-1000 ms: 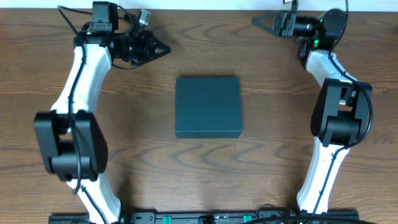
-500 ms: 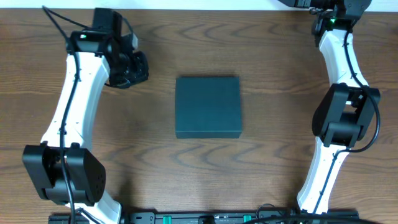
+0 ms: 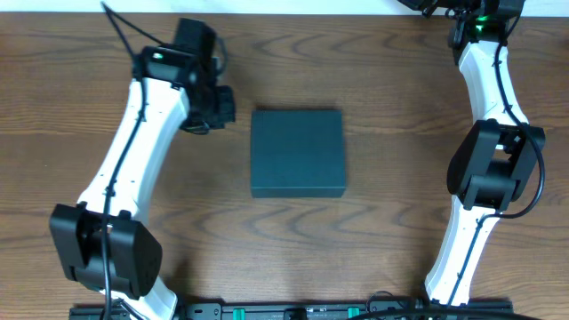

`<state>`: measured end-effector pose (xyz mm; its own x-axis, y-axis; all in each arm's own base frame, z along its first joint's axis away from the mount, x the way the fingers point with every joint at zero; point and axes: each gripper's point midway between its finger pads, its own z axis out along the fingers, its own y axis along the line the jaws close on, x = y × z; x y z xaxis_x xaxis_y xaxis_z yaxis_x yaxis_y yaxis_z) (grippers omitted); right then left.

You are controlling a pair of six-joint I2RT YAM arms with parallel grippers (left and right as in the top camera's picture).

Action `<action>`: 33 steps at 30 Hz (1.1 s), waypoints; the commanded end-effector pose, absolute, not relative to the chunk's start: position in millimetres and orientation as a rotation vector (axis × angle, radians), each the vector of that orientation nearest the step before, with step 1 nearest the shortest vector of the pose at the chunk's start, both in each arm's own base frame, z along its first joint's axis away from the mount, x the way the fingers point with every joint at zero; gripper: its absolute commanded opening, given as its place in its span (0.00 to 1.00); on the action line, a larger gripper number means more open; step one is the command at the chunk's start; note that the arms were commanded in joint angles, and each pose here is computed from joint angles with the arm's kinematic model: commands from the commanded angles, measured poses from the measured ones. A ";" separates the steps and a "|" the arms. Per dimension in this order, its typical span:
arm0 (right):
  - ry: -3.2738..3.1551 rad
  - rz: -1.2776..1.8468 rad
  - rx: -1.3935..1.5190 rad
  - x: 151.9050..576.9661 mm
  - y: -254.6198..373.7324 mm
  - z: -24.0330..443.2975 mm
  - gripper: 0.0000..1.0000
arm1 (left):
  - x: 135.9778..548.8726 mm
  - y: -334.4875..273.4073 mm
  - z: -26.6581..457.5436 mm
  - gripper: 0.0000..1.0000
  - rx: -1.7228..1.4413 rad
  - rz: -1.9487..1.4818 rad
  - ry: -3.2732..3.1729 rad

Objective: Pack container

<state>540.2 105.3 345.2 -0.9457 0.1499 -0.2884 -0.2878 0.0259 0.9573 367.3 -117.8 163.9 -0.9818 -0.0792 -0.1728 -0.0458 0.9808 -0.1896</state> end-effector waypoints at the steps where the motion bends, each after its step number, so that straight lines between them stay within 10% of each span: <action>1: 1.994 1.980 -0.171 538.2 106.2 350.8 0.02 | 362.9 -143.0 172.6 0.06 0.022 -0.276 2.917; 33: 1.968 1.951 -0.258 531.1 116.4 356.2 0.02 | 346.8 -231.3 82.4 0.06 0.361 -0.240 3.051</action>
